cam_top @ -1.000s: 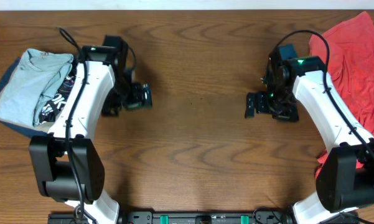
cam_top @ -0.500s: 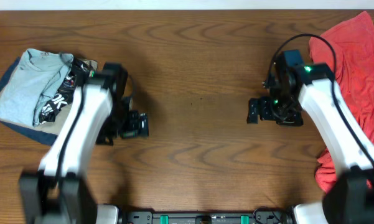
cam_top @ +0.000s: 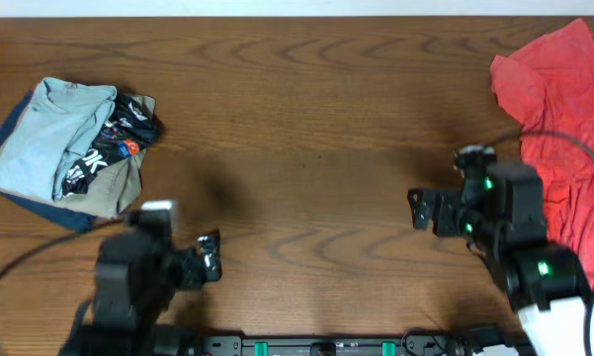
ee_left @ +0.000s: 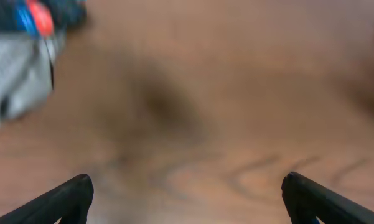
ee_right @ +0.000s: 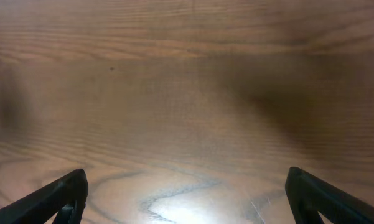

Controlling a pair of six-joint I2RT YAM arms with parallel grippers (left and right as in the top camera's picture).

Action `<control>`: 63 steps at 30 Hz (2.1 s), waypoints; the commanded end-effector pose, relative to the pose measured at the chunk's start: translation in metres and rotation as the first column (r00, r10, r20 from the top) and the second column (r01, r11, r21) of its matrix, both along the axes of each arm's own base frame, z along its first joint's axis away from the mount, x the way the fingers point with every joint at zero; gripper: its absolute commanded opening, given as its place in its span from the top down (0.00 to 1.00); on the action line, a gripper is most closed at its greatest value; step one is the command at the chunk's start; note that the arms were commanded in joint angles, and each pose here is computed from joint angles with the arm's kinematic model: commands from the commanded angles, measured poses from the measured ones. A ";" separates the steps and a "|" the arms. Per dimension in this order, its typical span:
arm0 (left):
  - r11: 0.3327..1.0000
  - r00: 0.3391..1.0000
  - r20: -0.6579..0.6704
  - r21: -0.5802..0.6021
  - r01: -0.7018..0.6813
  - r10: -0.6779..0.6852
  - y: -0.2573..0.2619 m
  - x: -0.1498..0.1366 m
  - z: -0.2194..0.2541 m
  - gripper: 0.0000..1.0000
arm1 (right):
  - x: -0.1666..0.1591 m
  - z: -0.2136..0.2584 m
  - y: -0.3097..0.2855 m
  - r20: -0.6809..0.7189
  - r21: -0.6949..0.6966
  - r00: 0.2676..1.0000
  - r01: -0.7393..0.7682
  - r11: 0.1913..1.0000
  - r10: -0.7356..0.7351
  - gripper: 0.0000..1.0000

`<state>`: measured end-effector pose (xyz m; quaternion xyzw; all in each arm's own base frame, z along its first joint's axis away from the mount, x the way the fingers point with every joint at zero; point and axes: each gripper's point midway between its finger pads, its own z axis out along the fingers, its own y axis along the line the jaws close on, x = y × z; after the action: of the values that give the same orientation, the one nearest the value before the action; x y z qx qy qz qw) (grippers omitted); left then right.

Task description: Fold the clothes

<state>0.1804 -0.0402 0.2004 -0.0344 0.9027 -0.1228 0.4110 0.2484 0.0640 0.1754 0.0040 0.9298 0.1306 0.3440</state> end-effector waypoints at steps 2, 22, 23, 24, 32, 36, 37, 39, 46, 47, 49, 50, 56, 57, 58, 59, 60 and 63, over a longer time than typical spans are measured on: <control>1.000 0.990 0.142 -0.023 -0.019 0.022 0.004 -0.009 0.021 0.02 | -0.014 -0.009 -0.003 -0.004 -0.009 1.000 0.009 1.000 -0.009 0.01; 1.000 0.989 0.144 -0.024 -0.018 0.022 0.005 -0.021 0.018 0.02 | -0.036 -0.025 -0.007 -0.113 -0.029 0.994 0.007 1.000 -0.010 0.01; 1.000 0.989 0.144 -0.024 -0.019 0.022 0.005 -0.021 0.018 0.02 | -0.036 -0.025 -0.007 -0.113 -0.028 0.994 0.007 1.000 -0.010 0.01; 1.000 0.989 0.144 -0.024 -0.018 0.022 0.005 -0.021 0.018 0.02 | -0.036 -0.025 -0.007 -0.113 -0.029 0.994 0.007 1.000 -0.010 0.01; 1.000 0.989 0.144 -0.024 -0.019 0.022 0.005 -0.021 0.018 0.02 | -0.036 -0.021 -0.011 -0.082 -0.041 0.996 0.022 0.999 -0.025 0.01; 1.000 0.989 0.144 -0.024 -0.018 0.022 0.005 -0.021 0.018 0.02 | -0.035 -0.013 -0.016 -0.003 -0.060 1.000 0.028 0.998 -0.029 0.01; 1.000 0.989 0.144 -0.024 -0.019 0.022 0.005 -0.021 0.018 0.02 | -0.033 -0.011 -0.016 0.029 -0.065 0.999 0.018 0.998 -0.016 0.01; 1.000 0.989 0.144 -0.024 -0.019 0.022 0.005 -0.021 0.018 0.02 | -0.028 -0.006 -0.015 0.129 -0.078 0.992 -0.006 0.997 0.016 0.01; 1.000 0.989 0.144 -0.024 -0.019 0.022 0.005 -0.021 0.018 0.02 | -0.023 0.000 -0.012 0.424 -0.076 0.904 -0.024 0.997 0.054 0.01; 1.000 0.989 0.144 -0.024 -0.018 0.022 0.005 -0.021 0.018 0.02 | -0.022 0.002 -0.012 0.470 -0.081 0.881 -0.024 0.996 0.060 0.01; 1.000 0.989 0.144 -0.024 -0.019 0.022 0.005 -0.021 0.018 0.02 | -0.020 0.006 -0.012 0.552 -0.088 0.831 -0.020 0.996 0.065 0.01; 1.000 0.989 0.144 -0.024 -0.019 0.022 0.005 -0.021 0.018 0.02 | -0.019 0.008 -0.013 0.583 -0.086 0.810 -0.014 0.996 0.062 0.01; 1.000 0.989 0.144 -0.024 -0.019 0.022 0.005 -0.021 0.018 0.02 | -0.015 0.010 -0.024 0.711 -0.075 0.703 0.045 0.996 0.022 0.01; 1.000 0.989 0.144 -0.024 -0.019 0.022 0.005 -0.021 0.018 0.02 | -0.012 0.008 -0.026 0.720 -0.073 0.694 0.056 0.996 0.013 0.01; 1.000 0.989 0.144 -0.024 -0.019 0.022 0.005 -0.021 0.018 0.02 | -0.010 0.006 -0.027 0.727 -0.074 0.686 0.062 0.995 0.011 0.01; 1.000 0.989 0.144 -0.024 -0.019 0.022 0.005 -0.021 0.018 0.02 | -0.008 0.005 -0.028 0.741 -0.080 0.672 0.070 0.994 0.012 0.01; 1.000 0.989 0.144 -0.024 -0.019 0.022 0.005 -0.021 0.018 0.02 | -0.006 0.004 -0.029 0.753 -0.084 0.658 0.077 0.994 0.013 0.01; 1.000 0.989 0.144 -0.024 -0.019 0.022 0.005 -0.021 0.018 0.02 | -0.003 0.005 -0.036 0.779 -0.123 0.627 0.114 0.986 0.025 0.01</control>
<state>0.1597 -0.0367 0.2199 -0.0321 0.8686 -0.1332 0.4763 0.2433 0.0358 0.1837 -0.0494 0.6999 0.0703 0.7091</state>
